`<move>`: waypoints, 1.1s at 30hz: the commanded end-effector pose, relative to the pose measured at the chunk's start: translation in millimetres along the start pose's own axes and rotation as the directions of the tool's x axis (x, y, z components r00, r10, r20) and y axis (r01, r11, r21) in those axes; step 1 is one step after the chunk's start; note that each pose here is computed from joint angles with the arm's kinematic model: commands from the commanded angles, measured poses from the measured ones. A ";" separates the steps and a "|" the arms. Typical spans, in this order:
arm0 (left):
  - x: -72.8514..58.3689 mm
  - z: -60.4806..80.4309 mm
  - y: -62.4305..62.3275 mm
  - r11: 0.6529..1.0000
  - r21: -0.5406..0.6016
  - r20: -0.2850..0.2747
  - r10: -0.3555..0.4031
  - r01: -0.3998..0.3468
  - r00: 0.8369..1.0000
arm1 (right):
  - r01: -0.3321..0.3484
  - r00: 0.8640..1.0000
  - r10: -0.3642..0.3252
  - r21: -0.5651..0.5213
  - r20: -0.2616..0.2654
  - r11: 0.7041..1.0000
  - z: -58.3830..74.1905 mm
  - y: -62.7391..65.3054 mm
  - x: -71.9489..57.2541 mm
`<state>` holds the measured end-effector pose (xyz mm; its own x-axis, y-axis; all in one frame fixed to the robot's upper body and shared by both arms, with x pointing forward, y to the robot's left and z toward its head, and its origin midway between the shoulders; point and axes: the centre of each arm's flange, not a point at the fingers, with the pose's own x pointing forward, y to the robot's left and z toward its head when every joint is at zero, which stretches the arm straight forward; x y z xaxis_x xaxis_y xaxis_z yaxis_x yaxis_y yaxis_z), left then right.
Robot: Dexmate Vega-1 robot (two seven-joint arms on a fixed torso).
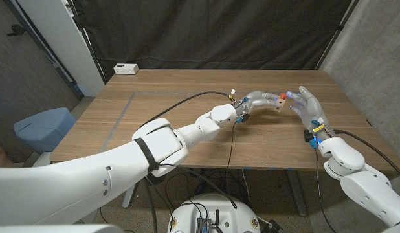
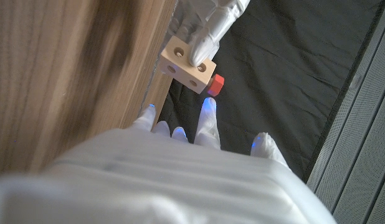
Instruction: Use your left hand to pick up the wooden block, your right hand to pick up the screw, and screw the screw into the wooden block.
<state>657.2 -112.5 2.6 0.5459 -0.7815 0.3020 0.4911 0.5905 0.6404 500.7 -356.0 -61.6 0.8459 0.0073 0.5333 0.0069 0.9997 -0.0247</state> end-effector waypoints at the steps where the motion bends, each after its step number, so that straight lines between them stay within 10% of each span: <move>1: 0.5 0.0 -0.8 1.000 0.003 -0.003 -0.002 0.002 1.000 | -0.035 0.999 0.035 0.003 0.001 0.999 0.4 1.5 6.1; 33: -2.6 0.6 -3.7 1.000 0.003 0.025 -0.008 0.008 1.000 | -0.031 1.000 0.031 0.010 0.005 0.999 -0.9 4.1 2.9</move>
<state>654.4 -112.7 0.6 0.5307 -0.7883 0.3114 0.4914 0.5856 0.6447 506.8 -351.3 -60.0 0.8436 0.0511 0.5346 -0.0361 0.9986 -0.0386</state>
